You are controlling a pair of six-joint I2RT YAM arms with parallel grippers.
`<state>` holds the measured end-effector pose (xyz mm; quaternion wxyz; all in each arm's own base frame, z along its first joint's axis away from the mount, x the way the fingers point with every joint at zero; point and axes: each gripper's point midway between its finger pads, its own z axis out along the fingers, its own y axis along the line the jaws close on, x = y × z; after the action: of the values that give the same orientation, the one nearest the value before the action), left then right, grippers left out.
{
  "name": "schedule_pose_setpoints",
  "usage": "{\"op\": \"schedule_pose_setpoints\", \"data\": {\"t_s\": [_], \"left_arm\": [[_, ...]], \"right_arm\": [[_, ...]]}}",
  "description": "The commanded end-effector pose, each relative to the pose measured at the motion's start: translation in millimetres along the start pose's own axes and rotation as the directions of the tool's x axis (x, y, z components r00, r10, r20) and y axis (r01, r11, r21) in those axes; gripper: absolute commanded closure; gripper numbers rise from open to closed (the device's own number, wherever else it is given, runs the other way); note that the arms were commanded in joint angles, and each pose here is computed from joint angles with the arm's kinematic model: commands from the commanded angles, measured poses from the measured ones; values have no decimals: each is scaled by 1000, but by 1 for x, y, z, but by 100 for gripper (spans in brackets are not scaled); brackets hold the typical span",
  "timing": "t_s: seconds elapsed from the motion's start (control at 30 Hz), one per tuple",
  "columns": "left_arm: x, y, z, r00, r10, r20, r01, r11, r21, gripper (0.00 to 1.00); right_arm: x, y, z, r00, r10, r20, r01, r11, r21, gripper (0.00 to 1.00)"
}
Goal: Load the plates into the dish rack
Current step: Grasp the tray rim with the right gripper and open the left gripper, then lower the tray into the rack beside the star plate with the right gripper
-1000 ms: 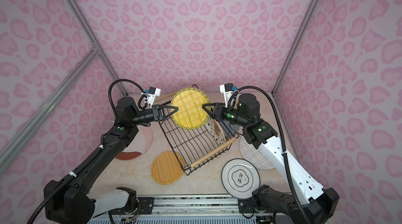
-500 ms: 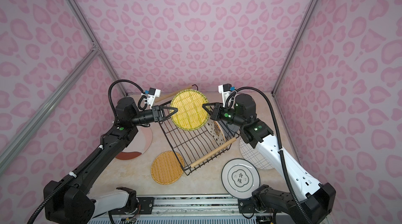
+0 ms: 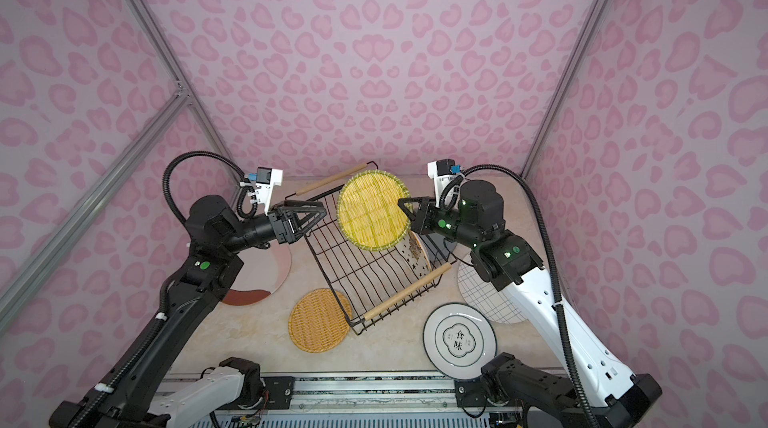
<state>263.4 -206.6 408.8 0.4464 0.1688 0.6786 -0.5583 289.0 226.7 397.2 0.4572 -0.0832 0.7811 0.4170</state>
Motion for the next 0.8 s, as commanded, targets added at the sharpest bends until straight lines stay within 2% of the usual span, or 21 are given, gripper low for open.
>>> {"op": "schedule_pose_setpoints", "data": {"t_s": [0.0, 0.13, 0.33, 0.43, 0.57, 0.67, 0.77], "left_arm": [[11, 19, -10, 998, 58, -29, -61, 987, -146, 2], [35, 28, -21, 996, 45, -77, -60, 977, -206, 2], [79, 49, -48, 986, 59, -153, -108, 935, -338, 2], [91, 42, -53, 983, 87, -160, -134, 941, -309, 2], [105, 25, -51, 972, 157, -173, -192, 960, -206, 2], [105, 24, -53, 973, 157, -169, -192, 959, -211, 2], [107, 29, -52, 974, 146, -173, -183, 957, -223, 2]], "right_arm": [[8, -22, -4, 994, -100, -44, 105, 983, 153, 100], [26, -36, 1, 973, -185, -141, 218, 936, 278, 100], [52, -43, 24, 929, -265, -257, 346, 868, 357, 100], [61, -49, 37, 913, -285, -291, 383, 844, 375, 100], [70, -60, 54, 881, -326, -343, 450, 803, 392, 100], [71, -75, 63, 848, -357, -391, 512, 743, 430, 100], [75, -82, 70, 824, -370, -429, 548, 715, 434, 100]]}}
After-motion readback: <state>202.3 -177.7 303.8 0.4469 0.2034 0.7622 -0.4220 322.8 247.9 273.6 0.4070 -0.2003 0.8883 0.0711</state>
